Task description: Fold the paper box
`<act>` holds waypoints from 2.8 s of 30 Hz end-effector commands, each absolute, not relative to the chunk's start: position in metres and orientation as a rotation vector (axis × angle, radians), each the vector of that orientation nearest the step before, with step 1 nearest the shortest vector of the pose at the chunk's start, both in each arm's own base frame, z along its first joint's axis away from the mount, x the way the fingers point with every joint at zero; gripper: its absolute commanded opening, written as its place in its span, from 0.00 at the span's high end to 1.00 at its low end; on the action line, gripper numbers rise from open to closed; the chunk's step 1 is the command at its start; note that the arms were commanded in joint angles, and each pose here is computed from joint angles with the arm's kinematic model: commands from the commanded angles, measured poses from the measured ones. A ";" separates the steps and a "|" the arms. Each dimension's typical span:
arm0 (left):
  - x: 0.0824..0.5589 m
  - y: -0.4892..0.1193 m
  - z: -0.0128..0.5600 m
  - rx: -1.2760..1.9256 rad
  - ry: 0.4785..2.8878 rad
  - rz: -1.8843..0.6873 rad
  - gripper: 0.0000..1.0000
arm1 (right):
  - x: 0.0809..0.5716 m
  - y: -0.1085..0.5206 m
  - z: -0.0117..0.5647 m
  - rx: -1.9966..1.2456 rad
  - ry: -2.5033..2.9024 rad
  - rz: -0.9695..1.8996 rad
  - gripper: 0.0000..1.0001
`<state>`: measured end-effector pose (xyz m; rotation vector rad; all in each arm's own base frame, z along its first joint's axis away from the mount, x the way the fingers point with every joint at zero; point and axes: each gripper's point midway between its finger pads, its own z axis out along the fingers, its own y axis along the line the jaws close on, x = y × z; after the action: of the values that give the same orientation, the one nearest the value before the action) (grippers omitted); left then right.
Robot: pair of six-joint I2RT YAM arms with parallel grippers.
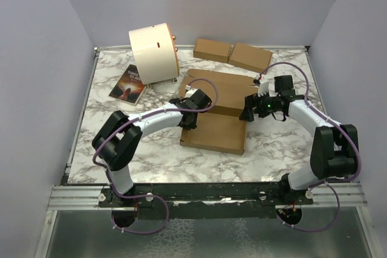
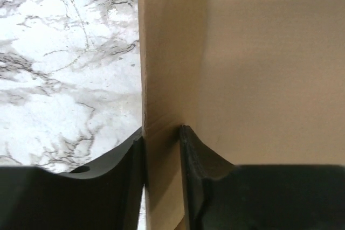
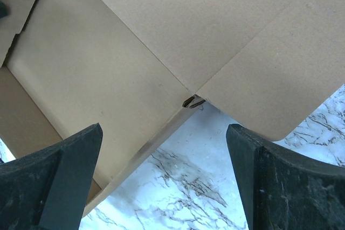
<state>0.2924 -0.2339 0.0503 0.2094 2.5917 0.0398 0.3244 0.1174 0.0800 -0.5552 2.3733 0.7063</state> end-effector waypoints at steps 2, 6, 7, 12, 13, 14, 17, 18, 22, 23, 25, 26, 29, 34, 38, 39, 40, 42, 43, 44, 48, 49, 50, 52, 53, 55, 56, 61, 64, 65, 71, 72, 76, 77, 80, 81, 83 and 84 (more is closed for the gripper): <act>0.279 -0.224 0.045 0.255 2.622 0.063 0.82 | 0.325 0.121 0.087 -0.578 2.344 0.738 0.00; 0.272 -0.210 0.015 0.300 2.683 0.182 0.99 | 0.324 0.121 0.088 -0.577 2.341 0.739 0.00; 0.269 -0.205 0.009 0.311 2.697 0.217 1.00 | 0.324 0.121 0.088 -0.578 2.339 0.738 0.00; 0.265 -0.176 0.008 0.331 2.689 0.421 1.00 | 0.324 0.121 0.088 -0.577 2.340 0.741 0.00; 0.266 -0.173 0.012 0.332 2.676 0.449 1.00 | 0.324 0.122 0.088 -0.578 2.341 0.742 0.00; 0.268 -0.170 0.017 0.330 2.661 0.478 1.00 | 0.325 0.122 0.088 -0.578 2.340 0.742 0.00; 0.274 -0.171 0.030 0.333 2.624 0.498 1.00 | 0.324 0.121 0.087 -0.577 2.341 0.742 0.00; 0.275 -0.174 0.033 0.336 2.621 0.477 1.00 | 0.325 0.122 0.087 -0.579 2.339 0.742 0.00; 0.273 -0.187 0.031 0.360 2.635 0.374 1.00 | 0.322 0.122 0.083 -0.577 2.350 0.755 0.00; 0.272 -0.188 0.028 0.368 2.642 0.362 1.00 | 0.322 0.123 0.081 -0.577 2.356 0.762 0.00; 0.268 -0.185 0.019 0.387 2.664 0.376 1.00 | 0.320 0.126 0.078 -0.578 2.364 0.789 0.00; 0.265 -0.183 0.014 0.396 2.676 0.395 1.00 | 0.319 0.126 0.078 -0.579 2.364 0.798 0.00; 0.258 -0.176 -0.002 0.415 2.705 0.431 1.00 | 0.318 0.129 0.079 -0.582 2.360 0.818 0.00; 0.254 -0.184 -0.010 0.412 2.731 0.361 1.00 | 0.318 0.129 0.081 -0.584 2.353 0.815 0.00; 0.266 -0.198 0.011 0.362 2.678 0.246 0.85 | 0.319 0.128 0.082 -0.584 2.352 0.813 0.00; 0.269 -0.198 0.017 0.347 2.662 0.242 0.85 | 0.319 0.128 0.083 -0.584 2.350 0.812 0.00; 0.272 -0.197 0.023 0.334 2.649 0.249 0.84 | 0.319 0.128 0.083 -0.584 2.350 0.810 0.00; 0.276 -0.195 0.033 0.320 2.629 0.260 0.83 | 0.319 0.128 0.083 -0.584 2.349 0.810 0.00; 0.278 -0.195 0.037 0.315 2.619 0.264 0.83 | 0.319 0.128 0.083 -0.584 2.350 0.810 0.00; 0.279 -0.195 0.039 0.309 2.614 0.266 0.83 | 0.319 0.128 0.083 -0.583 2.350 0.811 0.00; 0.282 -0.194 0.045 0.298 2.603 0.279 0.82 | 0.318 0.128 0.083 -0.585 2.351 0.812 0.00; 0.283 -0.194 0.047 0.294 2.598 0.277 0.80 | 0.318 0.128 0.083 -0.585 2.350 0.810 0.00; 0.283 -0.195 0.048 0.290 2.597 0.272 0.77 | 0.318 0.128 0.083 -0.585 2.351 0.811 0.00; 0.285 -0.197 0.052 0.285 2.588 0.257 0.75 | 0.319 0.128 0.083 -0.584 2.351 0.808 0.00; 0.285 -0.198 0.053 0.287 2.586 0.250 0.73 | 0.318 0.128 0.083 -0.585 2.352 0.810 0.00; 0.286 -0.200 0.057 0.281 2.579 0.236 0.71 | 0.318 0.128 0.083 -0.585 2.352 0.809 0.00; 0.288 -0.201 0.059 0.277 2.574 0.230 0.71 | 0.318 0.128 0.083 -0.585 2.352 0.810 0.00; 0.292 -0.206 0.069 0.263 2.550 0.201 0.70 | 0.318 0.128 0.083 -0.586 2.351 0.810 0.00; 0.294 -0.210 0.074 0.259 2.541 0.179 0.70 | 0.318 0.128 0.082 -0.587 2.352 0.811 0.00; 0.295 -0.211 0.075 0.258 2.540 0.172 0.68 | 0.319 0.128 0.082 -0.586 2.351 0.808 0.00; 0.295 -0.221 0.094 0.248 2.499 0.052 0.57 | 0.318 0.129 0.084 -0.591 2.346 0.812 0.00; 0.295 -0.222 0.098 0.246 2.484 0.024 0.55 | 0.318 0.129 0.085 -0.595 2.342 0.813 0.00; 0.298 -0.222 0.123 0.222 2.409 -0.107 0.50 | 0.317 0.130 0.091 -0.619 2.317 0.819 0.00; 0.300 -0.221 0.130 0.212 2.391 -0.141 0.50 | 0.317 0.131 0.092 -0.625 2.310 0.820 0.00; 0.306 -0.207 0.149 0.182 2.341 -0.224 0.47 | 0.316 0.131 0.097 -0.644 2.291 0.817 0.00; 0.308 -0.195 0.151 0.173 2.339 -0.214 0.46 | 0.316 0.131 0.098 -0.651 2.285 0.816 0.00; 0.311 -0.161 0.152 0.130 2.355 -0.118 0.43 | 0.316 0.131 0.102 -0.667 2.271 0.809 0.00; 0.311 -0.142 0.149 0.119 2.372 -0.060 0.41 | 0.317 0.131 0.104 -0.672 2.264 0.803 0.00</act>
<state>0.3074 -0.1850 0.1447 0.1263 2.3656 -0.1355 0.3169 0.1275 0.0855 -0.6112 2.3369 0.7947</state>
